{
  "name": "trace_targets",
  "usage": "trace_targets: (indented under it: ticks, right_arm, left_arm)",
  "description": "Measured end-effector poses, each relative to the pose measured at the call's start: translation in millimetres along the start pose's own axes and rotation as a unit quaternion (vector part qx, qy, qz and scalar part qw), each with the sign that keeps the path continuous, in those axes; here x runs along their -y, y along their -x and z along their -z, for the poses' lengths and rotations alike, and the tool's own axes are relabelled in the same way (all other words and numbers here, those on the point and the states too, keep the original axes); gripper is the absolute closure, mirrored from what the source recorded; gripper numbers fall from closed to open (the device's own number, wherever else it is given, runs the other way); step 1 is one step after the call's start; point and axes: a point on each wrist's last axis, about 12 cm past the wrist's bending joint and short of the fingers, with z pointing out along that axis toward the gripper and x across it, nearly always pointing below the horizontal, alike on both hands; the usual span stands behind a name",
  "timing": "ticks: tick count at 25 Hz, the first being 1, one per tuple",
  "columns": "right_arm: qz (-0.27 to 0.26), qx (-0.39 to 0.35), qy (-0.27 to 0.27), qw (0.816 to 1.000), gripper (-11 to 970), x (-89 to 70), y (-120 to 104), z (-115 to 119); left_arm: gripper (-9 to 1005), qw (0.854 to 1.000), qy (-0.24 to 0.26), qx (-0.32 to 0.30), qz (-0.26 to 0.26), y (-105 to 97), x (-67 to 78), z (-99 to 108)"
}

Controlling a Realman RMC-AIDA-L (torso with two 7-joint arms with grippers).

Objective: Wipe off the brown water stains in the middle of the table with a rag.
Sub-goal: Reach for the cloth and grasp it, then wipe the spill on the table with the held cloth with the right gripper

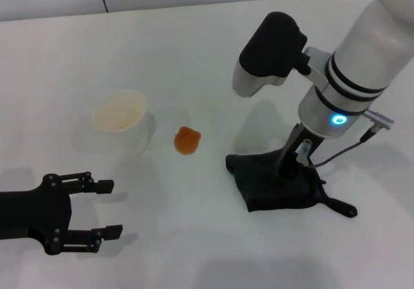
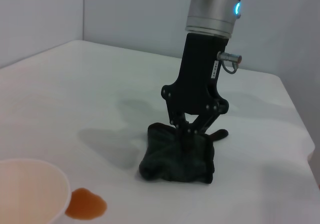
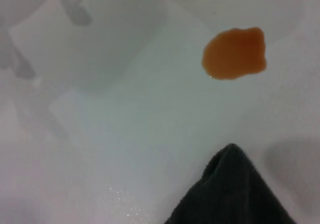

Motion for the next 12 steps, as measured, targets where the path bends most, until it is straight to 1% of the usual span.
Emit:
trace_targets:
  ticks: [1,4,12]
  right_arm:
    - [0.0,0.0,0.0,1.0,709,0.0,0.1,-0.1]
    - [0.001,-0.003,0.001,1.0,924,0.0,0.8,-0.7]
    - [0.012,0.007,-0.004,1.0,941,-0.8,8.0,-0.1]
  left_arm:
    - [210,1.0,0.0,0.0,-0.001,0.4,-0.3,-0.2]
    - [210,1.0,0.001,0.001,-0.002,1.2,-0.9,-0.3]
    - [210,1.0,-0.003,0.003,-0.002,1.2,0.2,-1.5]
